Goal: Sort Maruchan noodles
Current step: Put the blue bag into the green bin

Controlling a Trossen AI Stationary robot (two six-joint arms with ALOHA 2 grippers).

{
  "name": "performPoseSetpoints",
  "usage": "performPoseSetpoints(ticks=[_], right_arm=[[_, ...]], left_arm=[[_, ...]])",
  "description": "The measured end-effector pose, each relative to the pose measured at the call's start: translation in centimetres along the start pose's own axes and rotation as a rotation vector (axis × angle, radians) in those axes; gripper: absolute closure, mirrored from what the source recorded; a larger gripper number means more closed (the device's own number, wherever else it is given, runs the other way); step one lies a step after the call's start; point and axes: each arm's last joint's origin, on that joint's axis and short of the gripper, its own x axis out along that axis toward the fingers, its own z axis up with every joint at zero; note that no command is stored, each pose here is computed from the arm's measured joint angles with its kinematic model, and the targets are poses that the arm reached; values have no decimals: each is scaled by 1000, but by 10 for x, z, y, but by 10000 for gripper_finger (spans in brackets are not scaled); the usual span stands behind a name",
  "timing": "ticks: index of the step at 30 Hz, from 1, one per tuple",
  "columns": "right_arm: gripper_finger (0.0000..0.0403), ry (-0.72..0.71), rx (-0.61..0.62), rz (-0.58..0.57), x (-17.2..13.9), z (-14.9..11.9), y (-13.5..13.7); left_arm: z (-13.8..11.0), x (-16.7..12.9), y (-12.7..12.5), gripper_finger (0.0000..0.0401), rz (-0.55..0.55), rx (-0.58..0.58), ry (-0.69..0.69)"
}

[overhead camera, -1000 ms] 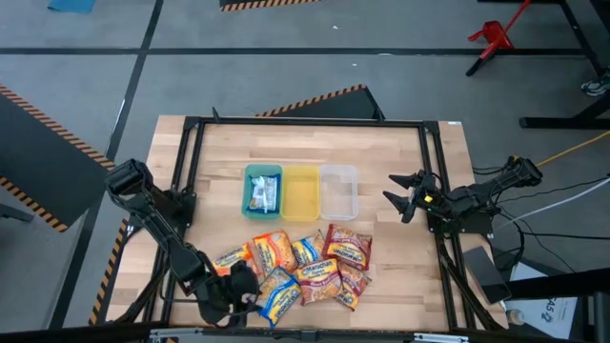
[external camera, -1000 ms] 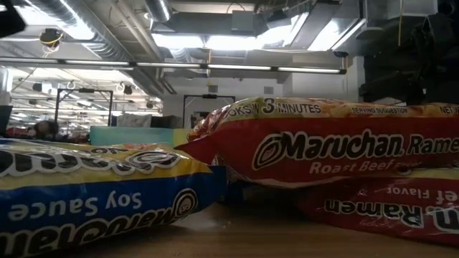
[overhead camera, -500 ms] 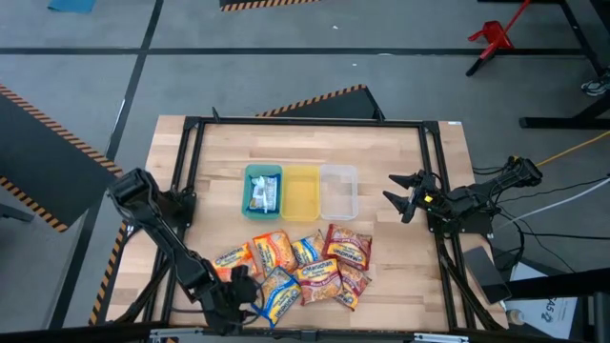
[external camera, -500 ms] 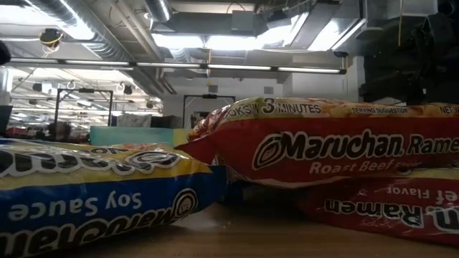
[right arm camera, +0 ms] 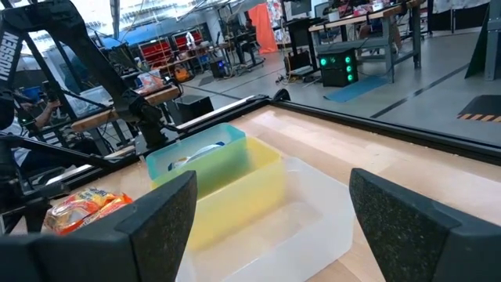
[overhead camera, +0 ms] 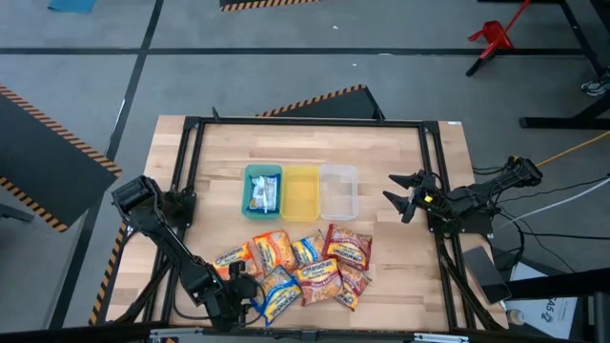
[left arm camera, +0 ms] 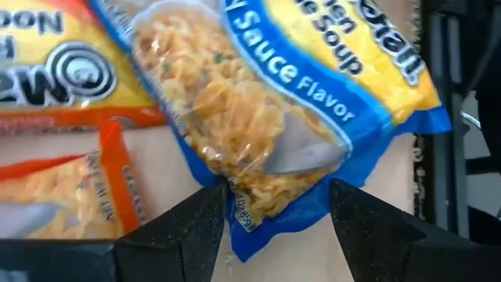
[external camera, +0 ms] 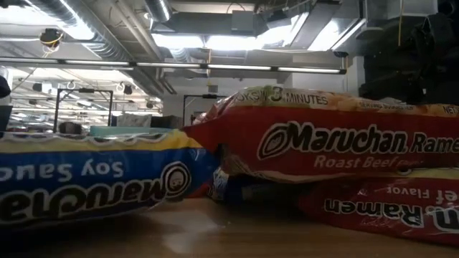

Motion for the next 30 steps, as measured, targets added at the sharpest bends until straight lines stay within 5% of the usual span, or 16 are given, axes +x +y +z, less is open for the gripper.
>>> performPoseSetpoints(ticks=[11,25,30], right_arm=[[81,0,1,0,0,0,0],[81,0,2,0,0,0,0],[81,0,3,0,0,0,0]], left_arm=[[-6,0,13,203,131,-59,54],[-4,0,14,388,136,-143,34],[-3,0,12,399,122,-197,0]])
